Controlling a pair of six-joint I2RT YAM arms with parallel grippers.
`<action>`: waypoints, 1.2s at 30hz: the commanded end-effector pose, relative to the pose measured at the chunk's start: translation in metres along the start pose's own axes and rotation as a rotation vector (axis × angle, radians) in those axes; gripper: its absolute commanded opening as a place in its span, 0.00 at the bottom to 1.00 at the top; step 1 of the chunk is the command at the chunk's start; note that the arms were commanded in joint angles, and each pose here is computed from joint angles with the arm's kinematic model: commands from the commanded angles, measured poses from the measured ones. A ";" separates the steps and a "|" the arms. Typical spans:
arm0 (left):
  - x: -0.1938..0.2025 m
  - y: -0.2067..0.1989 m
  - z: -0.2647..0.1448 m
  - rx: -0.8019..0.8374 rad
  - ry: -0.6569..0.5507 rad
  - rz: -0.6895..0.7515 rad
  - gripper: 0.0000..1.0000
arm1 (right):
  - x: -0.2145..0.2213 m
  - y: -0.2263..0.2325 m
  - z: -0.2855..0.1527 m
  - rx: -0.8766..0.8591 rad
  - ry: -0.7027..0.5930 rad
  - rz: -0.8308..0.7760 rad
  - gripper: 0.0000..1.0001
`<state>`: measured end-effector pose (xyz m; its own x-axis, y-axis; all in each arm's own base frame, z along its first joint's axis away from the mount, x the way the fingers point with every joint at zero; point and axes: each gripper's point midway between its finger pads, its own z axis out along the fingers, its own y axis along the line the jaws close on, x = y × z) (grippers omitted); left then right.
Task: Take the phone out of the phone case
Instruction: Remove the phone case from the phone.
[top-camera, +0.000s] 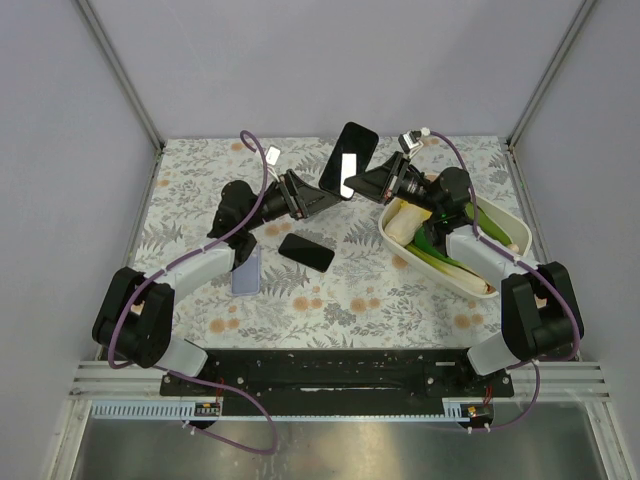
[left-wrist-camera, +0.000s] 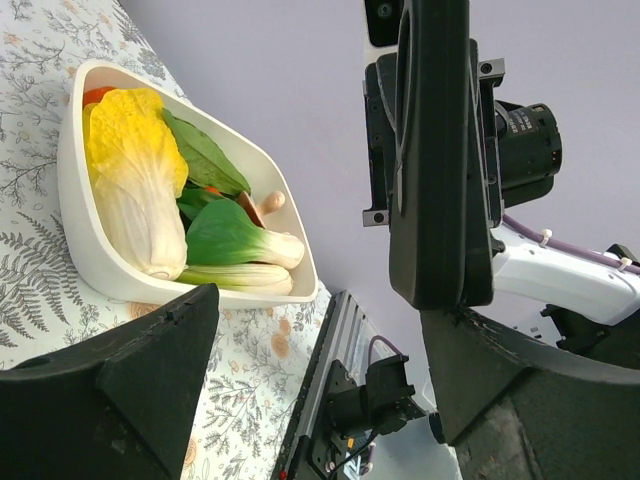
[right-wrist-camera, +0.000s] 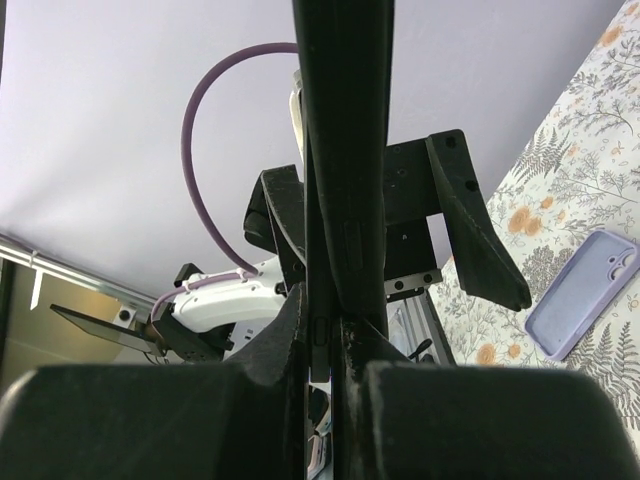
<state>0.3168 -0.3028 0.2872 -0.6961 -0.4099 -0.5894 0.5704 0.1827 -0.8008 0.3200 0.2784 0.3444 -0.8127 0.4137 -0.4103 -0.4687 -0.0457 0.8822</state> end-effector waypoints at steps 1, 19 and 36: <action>-0.021 -0.018 0.004 0.044 -0.054 0.054 0.85 | -0.008 0.046 -0.004 -0.116 -0.043 -0.134 0.00; -0.039 -0.013 0.000 0.045 -0.084 0.061 0.86 | 0.018 0.058 0.002 -0.150 0.050 -0.161 0.00; -0.034 -0.053 0.013 0.189 0.041 0.192 0.69 | 0.054 0.043 0.009 -0.134 0.223 -0.212 0.00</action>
<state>0.3287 -0.3006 0.3105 -0.6730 -0.3642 -0.6437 0.6422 0.1441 -0.7529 0.2918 0.2949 0.3487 -0.7937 0.3313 -0.5102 -0.5561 -0.0552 0.8293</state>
